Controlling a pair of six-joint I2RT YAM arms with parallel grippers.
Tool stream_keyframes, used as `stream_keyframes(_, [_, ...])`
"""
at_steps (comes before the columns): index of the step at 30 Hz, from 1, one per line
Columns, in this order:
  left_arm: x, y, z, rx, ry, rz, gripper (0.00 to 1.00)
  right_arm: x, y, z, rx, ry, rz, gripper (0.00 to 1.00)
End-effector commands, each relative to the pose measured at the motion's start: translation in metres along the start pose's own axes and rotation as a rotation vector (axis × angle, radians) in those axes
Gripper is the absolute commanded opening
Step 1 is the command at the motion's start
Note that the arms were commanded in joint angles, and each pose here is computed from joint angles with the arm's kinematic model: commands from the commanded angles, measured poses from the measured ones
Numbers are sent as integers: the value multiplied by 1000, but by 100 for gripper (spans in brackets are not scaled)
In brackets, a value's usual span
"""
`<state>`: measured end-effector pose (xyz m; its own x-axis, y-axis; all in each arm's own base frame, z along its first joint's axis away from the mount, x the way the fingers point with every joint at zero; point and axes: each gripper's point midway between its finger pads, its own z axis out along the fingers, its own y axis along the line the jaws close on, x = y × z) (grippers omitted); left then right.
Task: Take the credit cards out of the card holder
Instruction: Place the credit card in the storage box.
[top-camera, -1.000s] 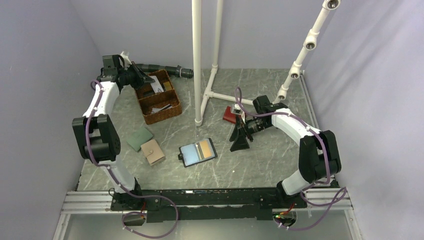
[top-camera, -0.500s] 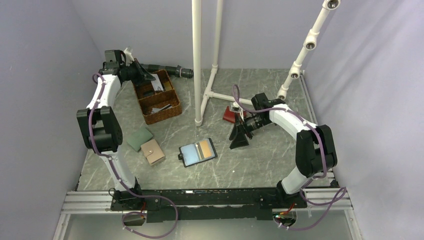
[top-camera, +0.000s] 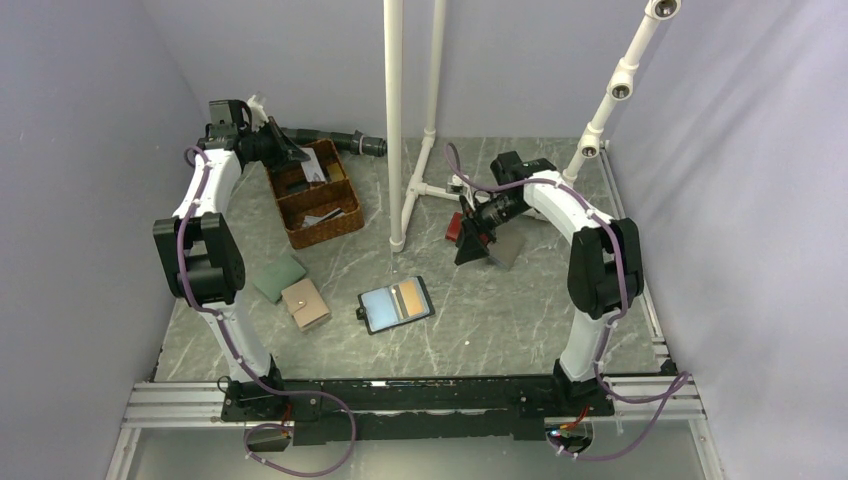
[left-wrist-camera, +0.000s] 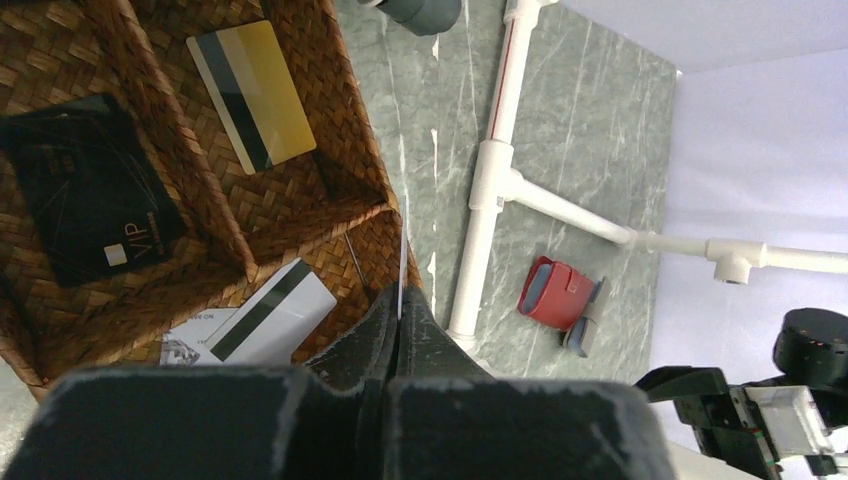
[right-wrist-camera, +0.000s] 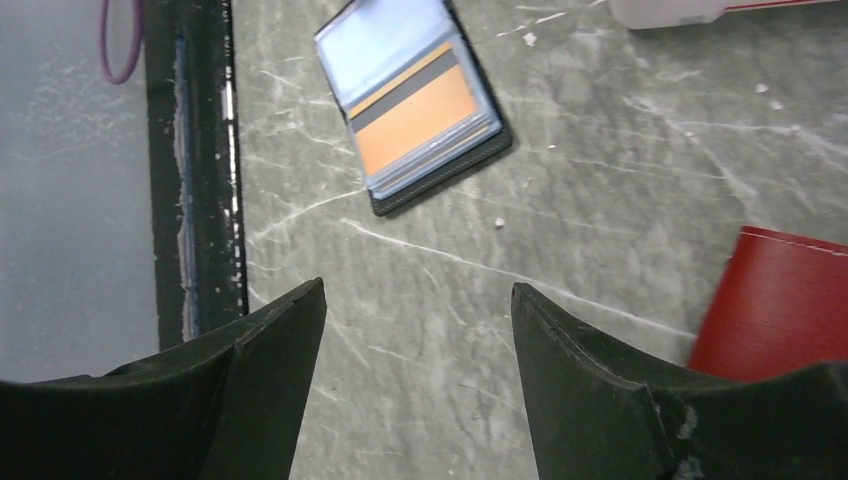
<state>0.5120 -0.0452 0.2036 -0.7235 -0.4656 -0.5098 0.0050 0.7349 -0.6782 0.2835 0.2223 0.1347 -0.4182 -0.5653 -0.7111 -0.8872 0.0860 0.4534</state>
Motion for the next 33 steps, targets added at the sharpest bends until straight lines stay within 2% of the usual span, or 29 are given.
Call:
stream_keyframes(1, [-34,-24,-19,29,-113,134,0,-19,-11,-13,60,15,-57,71])
stream_keyframes(5, [-39,-24,-19,27,-135,179,0,-22,-26,-13,109,14,-68,72])
stream_keyframes(10, [-31,-17,-12,30,-130,138,0,-25,-38,-14,154,9,-126,74])
stream_keyframes(15, [-22,-4,-11,-26,-98,142,0,-25,-50,-9,183,18,-81,74])
stream_keyframes(20, [-14,3,-14,-62,-100,89,0,-18,-46,-13,254,162,-155,76])
stream_keyframes(24, [-24,-4,-14,-39,-154,122,0,-30,-47,-22,258,131,-202,78])
stream_keyframes(28, [-26,1,-8,-55,-150,77,0,-41,-51,-18,242,94,-151,77])
stream_keyframes(33, [-33,1,-20,-91,-170,129,0,-46,-57,-16,258,72,-127,77])
